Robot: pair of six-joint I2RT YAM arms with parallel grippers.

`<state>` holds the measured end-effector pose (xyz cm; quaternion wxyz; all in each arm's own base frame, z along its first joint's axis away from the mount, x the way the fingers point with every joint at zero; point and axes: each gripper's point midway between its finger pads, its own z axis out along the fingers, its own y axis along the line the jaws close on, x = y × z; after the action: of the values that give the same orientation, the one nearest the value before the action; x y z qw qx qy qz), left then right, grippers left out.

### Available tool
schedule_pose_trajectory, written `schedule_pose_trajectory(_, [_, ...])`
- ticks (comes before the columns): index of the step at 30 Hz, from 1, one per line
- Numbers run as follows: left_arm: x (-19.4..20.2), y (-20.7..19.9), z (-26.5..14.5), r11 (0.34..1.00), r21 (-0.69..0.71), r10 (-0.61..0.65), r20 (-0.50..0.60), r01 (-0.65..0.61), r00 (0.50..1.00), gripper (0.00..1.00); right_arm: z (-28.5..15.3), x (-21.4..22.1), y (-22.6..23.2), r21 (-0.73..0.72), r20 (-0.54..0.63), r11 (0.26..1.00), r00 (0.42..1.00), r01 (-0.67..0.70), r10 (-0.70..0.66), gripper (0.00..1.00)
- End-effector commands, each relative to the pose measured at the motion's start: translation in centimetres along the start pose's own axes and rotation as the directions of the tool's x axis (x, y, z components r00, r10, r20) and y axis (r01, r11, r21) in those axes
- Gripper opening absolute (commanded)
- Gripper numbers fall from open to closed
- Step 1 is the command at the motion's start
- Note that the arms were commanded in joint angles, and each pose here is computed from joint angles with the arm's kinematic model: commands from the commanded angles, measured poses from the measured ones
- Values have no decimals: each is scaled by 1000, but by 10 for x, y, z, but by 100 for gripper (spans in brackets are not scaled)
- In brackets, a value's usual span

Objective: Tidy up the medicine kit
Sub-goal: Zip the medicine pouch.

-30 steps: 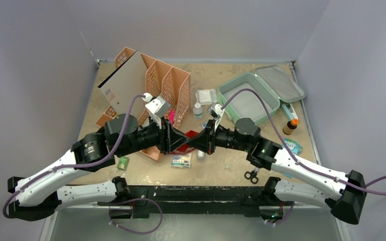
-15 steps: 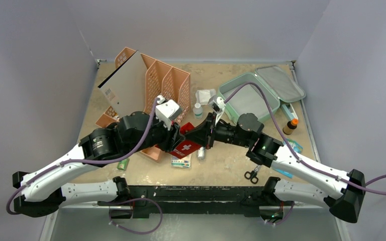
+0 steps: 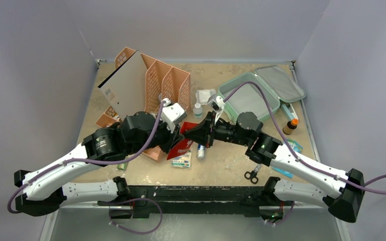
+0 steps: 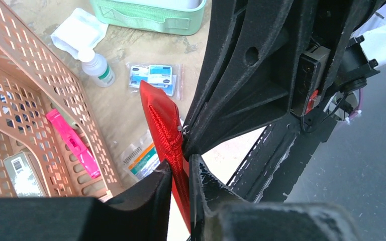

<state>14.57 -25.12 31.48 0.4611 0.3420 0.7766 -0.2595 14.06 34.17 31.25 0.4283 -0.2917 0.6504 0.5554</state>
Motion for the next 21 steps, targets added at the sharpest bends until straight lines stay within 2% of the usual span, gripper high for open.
schedule_pose_trajectory(1, [-10,3,2,1000,-15,22,32,-22,999,11,-4,-27,27,-93,70,995,997,47,-40,0])
schedule_pose_trajectory(4, [-11,-2,2,1000,18,20,32,-21,999,0,-5,-23,25,-89,59,995,998,40,-35,0])
schedule_pose_trajectory(8, [-18,-8,-1,999,47,-7,52,4,999,0,-6,-20,24,-77,40,996,998,45,-42,0])
schedule_pose_trajectory(12, [-34,-5,-11,997,32,-75,117,71,990,0,-7,-12,13,-29,17,999,999,44,-44,0])
schedule_pose_trajectory(21, [-72,-4,-41,970,81,-241,304,227,922,0,-13,20,-25,118,-47,993,999,-5,11,0])
